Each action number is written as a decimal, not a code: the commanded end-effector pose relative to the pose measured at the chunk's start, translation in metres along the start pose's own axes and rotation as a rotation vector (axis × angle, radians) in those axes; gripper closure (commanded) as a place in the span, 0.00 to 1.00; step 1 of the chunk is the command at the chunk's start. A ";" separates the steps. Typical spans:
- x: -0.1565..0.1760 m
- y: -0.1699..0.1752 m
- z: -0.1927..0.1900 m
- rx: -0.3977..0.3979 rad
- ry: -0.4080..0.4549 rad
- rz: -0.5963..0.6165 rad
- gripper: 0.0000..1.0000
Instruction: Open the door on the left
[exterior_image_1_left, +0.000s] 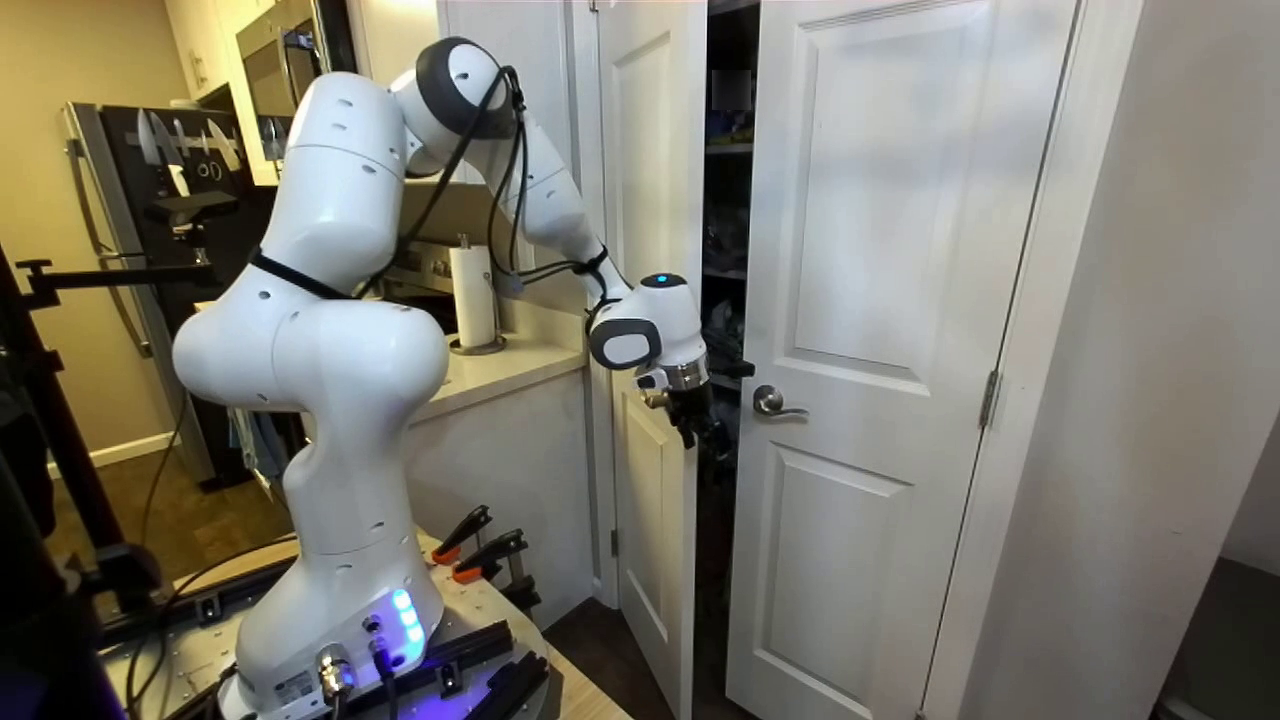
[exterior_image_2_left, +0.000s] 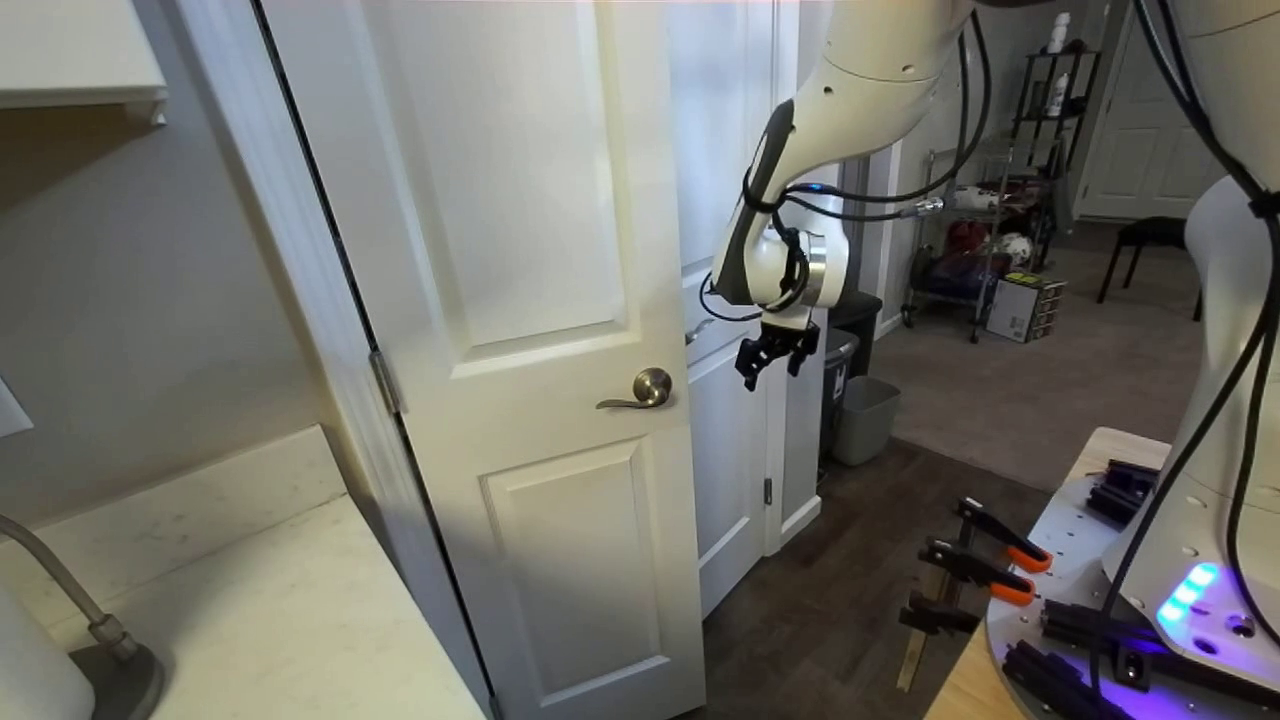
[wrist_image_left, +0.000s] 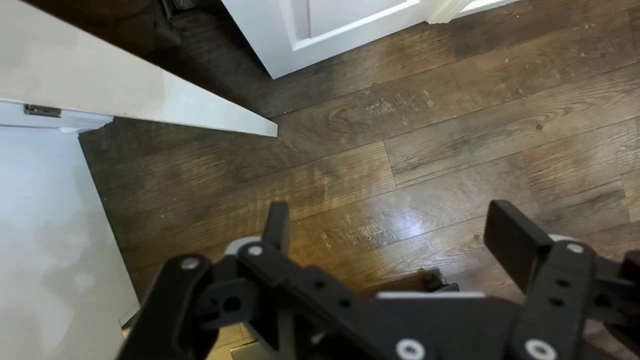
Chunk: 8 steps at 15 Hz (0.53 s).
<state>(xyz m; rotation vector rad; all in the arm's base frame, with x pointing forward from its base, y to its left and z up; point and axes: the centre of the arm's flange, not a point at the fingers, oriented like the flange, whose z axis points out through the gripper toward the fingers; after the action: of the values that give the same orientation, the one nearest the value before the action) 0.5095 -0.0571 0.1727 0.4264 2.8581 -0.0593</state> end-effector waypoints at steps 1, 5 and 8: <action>-0.019 0.010 -0.006 0.035 -0.013 0.064 0.00; -0.024 0.008 -0.002 0.031 -0.052 0.146 0.00; -0.028 0.012 0.002 0.000 -0.109 0.162 0.00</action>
<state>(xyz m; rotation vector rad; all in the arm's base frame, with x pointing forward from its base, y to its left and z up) 0.5253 -0.0614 0.1722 0.6116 2.7615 -0.0693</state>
